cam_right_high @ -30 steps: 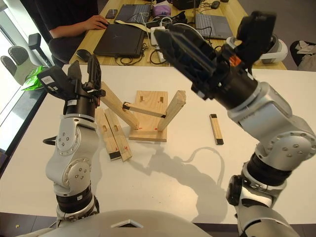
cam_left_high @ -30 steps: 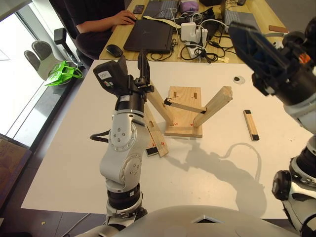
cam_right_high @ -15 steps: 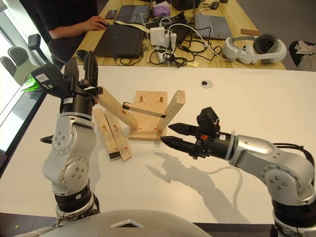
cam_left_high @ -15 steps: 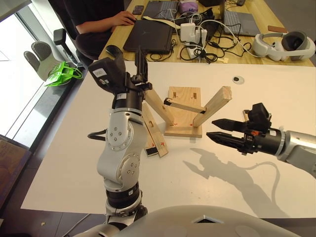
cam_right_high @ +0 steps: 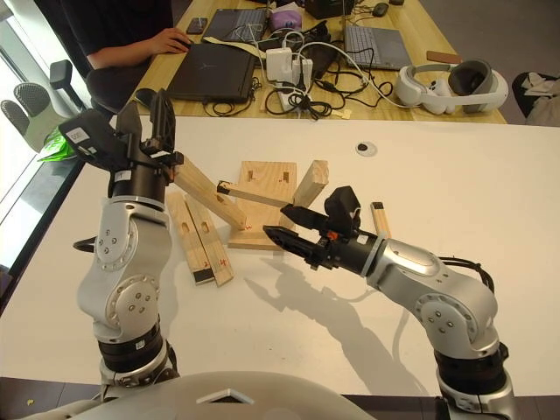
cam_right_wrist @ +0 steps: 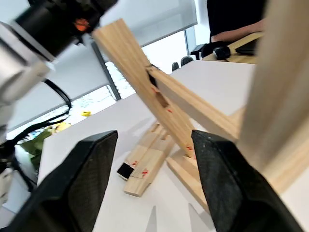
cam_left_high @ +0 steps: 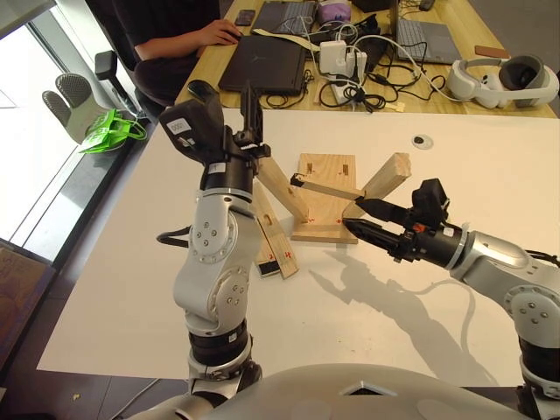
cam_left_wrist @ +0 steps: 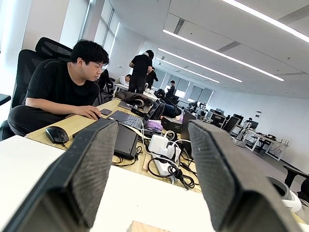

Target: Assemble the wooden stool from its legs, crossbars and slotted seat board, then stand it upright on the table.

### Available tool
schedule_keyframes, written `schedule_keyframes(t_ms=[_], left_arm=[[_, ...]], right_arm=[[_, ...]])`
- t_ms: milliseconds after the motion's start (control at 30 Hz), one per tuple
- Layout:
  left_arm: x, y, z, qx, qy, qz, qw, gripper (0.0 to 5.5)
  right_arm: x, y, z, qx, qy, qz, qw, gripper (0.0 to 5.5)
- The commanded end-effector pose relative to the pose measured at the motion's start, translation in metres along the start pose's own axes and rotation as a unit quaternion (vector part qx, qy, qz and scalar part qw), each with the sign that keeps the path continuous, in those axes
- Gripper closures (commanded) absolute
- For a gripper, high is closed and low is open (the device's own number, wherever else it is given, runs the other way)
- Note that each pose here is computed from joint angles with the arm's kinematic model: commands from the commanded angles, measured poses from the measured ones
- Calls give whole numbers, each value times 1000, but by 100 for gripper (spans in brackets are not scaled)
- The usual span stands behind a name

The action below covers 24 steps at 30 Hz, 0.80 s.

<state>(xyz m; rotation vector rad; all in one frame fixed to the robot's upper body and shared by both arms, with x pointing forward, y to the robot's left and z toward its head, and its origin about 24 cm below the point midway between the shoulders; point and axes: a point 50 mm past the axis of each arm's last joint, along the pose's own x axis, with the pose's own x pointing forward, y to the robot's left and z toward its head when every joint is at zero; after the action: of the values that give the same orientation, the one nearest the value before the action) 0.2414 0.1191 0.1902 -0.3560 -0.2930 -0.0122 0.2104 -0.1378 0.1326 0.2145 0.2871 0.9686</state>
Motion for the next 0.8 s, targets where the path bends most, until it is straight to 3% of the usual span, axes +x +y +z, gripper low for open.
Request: schedule_keyframes(t_ms=[33,333,567,700,800], left_arm=[[2,-5,0,-20,-2,4,1000,281],[1,-6,0,-20,1,1,1000,281],[0,-5,-2,-18,5,2,1000,281],[1,-5,-2,-18,6,0,1000,281],[2,-8,-4,-19,10,-4,1000,281]], right_arm=[[3,-14,7,-30,-7,-49,998,264],[6,-15,9,-66,-19,-59,996,264],[22,32,34,1,-132,57,990,264],[41,20,44,15,-169,-24,985,264],[66,9,39,24,-147,-91,985,264]])
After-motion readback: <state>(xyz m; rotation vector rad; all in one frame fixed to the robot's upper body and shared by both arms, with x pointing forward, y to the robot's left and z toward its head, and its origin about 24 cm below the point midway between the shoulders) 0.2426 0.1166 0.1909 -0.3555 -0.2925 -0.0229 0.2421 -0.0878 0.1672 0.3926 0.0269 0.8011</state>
